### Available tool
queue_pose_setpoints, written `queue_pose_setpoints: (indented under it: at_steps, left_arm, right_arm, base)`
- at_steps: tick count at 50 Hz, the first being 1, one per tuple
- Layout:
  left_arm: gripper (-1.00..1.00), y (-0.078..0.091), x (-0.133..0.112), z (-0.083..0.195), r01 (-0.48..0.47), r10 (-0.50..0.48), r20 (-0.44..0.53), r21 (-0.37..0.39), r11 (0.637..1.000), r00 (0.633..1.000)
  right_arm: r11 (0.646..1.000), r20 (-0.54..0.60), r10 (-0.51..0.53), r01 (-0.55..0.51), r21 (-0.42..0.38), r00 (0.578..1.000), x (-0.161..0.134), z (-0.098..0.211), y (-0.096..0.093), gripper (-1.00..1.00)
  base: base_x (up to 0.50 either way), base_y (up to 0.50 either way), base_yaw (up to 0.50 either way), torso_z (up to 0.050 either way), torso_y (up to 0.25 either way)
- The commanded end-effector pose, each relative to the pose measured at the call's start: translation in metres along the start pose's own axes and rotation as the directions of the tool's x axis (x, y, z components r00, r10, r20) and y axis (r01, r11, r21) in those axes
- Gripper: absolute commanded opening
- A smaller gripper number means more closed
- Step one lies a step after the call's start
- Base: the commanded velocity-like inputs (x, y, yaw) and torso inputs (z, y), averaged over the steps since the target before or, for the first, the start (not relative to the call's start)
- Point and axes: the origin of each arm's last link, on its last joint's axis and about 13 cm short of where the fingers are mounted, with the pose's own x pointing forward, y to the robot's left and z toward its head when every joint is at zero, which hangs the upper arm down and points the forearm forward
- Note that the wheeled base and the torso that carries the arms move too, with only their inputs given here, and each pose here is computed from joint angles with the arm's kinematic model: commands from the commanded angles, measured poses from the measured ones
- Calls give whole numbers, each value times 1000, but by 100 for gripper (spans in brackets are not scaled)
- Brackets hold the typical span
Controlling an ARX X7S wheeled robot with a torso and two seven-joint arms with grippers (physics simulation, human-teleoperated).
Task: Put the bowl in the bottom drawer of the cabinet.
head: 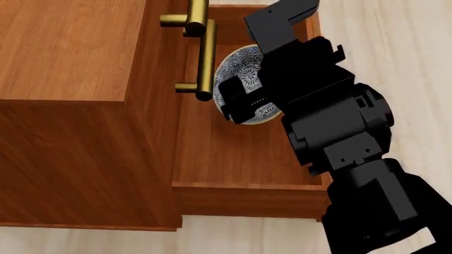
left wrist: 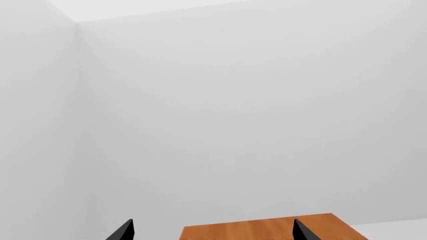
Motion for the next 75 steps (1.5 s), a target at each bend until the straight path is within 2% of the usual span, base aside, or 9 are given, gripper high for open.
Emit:
queue_pose_setpoints:
  at_steps: [1,50,75]
  left_arm:
    - [100,0,-1,0,-2,2,0,0,1000,1000]
    - [100,-1,1,5,3,-3,12,-5,1000,1000]
    - [100,-2,2,7,11,-11,18,-9,1000,1000]
  right_arm:
    - [1000,-38,-13,14,4,999,0,-11,-3,100]
    - [997,25,-80,80,15,996,-31,15,-24,100]
    - [990,77,-138,134,50,987,-69,10,-38,100]
  base:
    - [0,0,-2,0,0]
    - [0,0,0,0,0]
    - [0,0,0,0,0]
